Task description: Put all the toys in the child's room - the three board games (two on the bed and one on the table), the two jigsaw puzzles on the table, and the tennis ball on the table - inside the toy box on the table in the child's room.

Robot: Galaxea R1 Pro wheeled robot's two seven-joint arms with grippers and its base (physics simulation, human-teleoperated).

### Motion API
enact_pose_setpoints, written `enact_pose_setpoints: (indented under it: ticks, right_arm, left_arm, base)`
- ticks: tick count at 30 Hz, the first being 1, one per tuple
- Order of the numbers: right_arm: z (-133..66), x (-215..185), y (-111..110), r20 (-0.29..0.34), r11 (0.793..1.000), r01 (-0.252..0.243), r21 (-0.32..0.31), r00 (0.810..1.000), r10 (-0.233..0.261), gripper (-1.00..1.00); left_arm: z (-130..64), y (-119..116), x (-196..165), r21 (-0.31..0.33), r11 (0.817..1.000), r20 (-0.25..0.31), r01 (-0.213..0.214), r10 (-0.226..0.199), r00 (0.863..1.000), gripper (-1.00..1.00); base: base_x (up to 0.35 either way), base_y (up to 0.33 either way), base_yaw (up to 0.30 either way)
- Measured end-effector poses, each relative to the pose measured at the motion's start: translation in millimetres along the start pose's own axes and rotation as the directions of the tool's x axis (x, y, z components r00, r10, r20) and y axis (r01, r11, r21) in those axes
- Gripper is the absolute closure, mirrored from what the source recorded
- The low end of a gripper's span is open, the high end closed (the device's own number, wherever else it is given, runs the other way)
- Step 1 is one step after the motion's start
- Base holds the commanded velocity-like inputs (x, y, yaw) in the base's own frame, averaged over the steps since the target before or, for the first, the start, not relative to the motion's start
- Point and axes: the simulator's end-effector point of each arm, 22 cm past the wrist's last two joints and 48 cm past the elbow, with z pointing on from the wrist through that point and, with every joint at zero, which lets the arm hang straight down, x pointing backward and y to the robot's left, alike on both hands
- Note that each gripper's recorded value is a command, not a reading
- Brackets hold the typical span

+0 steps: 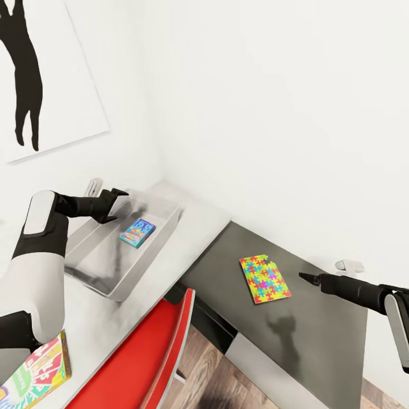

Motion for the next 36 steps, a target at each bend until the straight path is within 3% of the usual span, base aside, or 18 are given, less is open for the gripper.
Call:
enact_pose_setpoints:
  ticks: [21,30,36]
  right_arm:
    - [-6.4,-6.2,7.4,0.015,1.000,0.011,-0.009,1.000,-0.011,-1.00]
    - [-10.3,-9.9,11.2,0.025,1.000,0.017,-0.013,1.000,-0.017,-1.00]
    - [-6.6,-6.8,25.6,0.009,0.998,0.046,-0.036,0.999,-0.045,-1.00]
  left_arm:
    - [-15.4,-15.2,-0.7,0.047,0.999,0.017,-0.014,0.013,1.000,-1.00]
    - [-33.8,-25.4,-0.6,0.096,0.994,0.057,-0.047,0.042,0.997,-1.00]
    - [-48.3,-31.4,7.5,0.127,0.988,0.087,-0.083,0.072,0.994,-1.00]
  base:
    - [0.000,0.000,-0.002]
    - [0.000,0.000,0.000]
    - [0.000,0.000,-0.016]
